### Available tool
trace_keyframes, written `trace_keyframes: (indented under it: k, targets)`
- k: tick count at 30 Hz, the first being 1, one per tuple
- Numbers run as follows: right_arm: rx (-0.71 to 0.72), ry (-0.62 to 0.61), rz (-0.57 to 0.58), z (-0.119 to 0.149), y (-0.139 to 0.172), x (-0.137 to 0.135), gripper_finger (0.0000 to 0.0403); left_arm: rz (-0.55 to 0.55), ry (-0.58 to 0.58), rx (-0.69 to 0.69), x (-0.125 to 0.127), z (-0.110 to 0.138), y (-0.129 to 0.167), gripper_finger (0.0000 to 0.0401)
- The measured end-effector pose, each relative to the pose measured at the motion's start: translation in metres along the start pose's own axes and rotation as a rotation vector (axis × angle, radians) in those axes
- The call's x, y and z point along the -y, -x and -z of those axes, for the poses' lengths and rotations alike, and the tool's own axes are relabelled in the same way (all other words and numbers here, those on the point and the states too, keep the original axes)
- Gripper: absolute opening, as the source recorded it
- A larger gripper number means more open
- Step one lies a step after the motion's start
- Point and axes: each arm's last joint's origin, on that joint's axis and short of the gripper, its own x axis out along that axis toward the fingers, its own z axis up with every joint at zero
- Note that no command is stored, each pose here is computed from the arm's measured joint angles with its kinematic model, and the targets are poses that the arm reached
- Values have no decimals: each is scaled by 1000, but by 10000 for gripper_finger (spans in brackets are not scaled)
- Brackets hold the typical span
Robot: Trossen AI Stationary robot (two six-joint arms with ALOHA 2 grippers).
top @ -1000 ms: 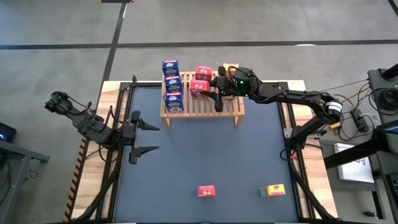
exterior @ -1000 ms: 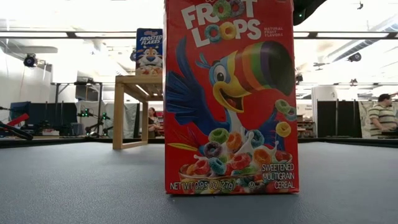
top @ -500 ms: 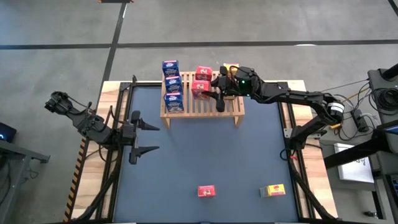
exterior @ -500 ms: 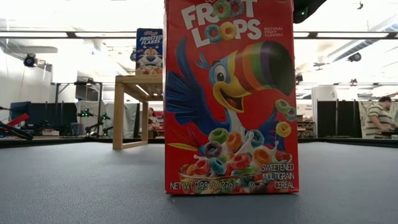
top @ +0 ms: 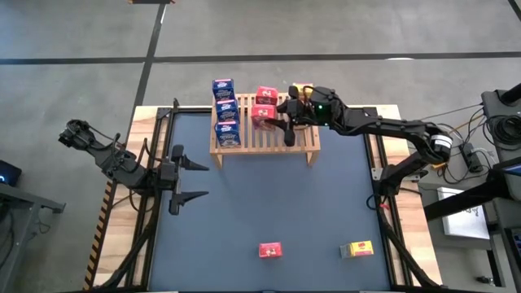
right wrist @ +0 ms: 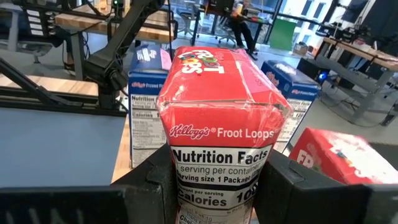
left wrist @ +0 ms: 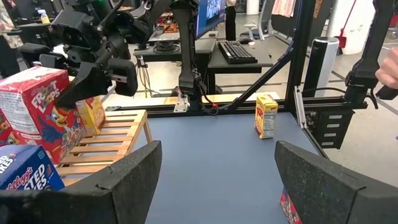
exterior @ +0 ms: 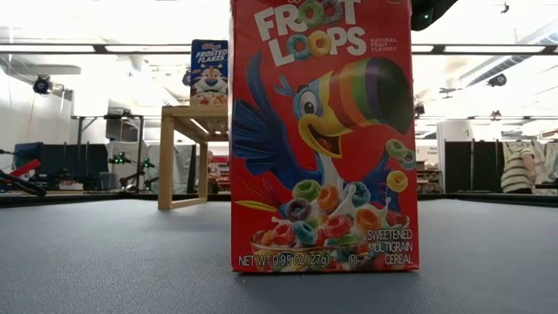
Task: Stack cereal on shelf
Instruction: Put the left red cereal box on the shelf aligned with the other red cereal box
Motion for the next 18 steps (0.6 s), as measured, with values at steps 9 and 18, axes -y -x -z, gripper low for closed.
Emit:
trace_keyframes:
  k: [9, 18]
  targets:
    - [31, 12, 8, -9, 8, 0, 139, 0, 0, 0, 0, 0, 0, 294]
    - [90, -20, -97, -19, 13, -7, 139, 0, 0, -1, 0, 0, 0, 294]
